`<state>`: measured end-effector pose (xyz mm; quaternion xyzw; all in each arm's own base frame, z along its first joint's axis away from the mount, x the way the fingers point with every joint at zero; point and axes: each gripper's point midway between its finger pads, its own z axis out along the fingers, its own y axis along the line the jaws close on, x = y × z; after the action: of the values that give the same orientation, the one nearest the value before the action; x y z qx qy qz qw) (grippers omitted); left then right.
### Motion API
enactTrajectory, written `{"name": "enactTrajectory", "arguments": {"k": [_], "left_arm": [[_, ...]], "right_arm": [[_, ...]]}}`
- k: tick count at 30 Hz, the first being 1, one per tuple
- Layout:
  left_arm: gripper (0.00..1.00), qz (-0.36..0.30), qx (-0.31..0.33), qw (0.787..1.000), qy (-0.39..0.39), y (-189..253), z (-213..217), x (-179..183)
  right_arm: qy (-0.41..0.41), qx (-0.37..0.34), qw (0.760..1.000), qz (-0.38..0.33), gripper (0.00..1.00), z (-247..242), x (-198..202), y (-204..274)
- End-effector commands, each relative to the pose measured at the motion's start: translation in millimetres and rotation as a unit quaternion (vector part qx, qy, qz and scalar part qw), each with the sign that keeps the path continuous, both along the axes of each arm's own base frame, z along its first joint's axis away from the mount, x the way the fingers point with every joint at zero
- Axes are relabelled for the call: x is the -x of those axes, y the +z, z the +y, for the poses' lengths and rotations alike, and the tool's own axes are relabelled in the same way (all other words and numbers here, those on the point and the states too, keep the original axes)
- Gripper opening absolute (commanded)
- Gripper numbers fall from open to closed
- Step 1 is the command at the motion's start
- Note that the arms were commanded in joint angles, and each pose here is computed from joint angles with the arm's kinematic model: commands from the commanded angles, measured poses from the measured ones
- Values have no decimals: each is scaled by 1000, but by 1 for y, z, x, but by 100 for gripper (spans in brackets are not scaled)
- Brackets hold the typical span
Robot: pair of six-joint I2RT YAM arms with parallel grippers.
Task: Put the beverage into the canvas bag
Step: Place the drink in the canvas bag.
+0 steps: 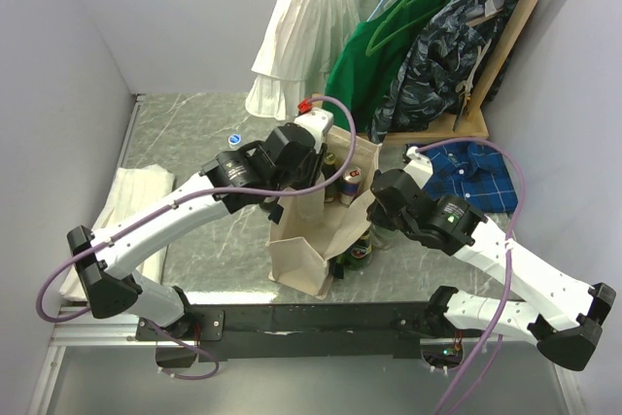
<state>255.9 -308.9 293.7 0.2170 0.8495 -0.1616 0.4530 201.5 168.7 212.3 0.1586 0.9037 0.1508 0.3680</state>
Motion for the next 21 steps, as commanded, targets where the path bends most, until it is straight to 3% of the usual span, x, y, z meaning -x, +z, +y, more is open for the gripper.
{"name": "enactTrajectory", "arguments": {"k": [1, 21], "left_arm": [[1, -60, 130, 990, 13, 68, -9, -15], [1, -51, 123, 991, 30, 40, -30, -46]], "right_arm": [[-2, 29, 1000, 4, 0, -12, 5, -2], [-6, 22, 1000, 0, 0, -10, 3, -1]]}}
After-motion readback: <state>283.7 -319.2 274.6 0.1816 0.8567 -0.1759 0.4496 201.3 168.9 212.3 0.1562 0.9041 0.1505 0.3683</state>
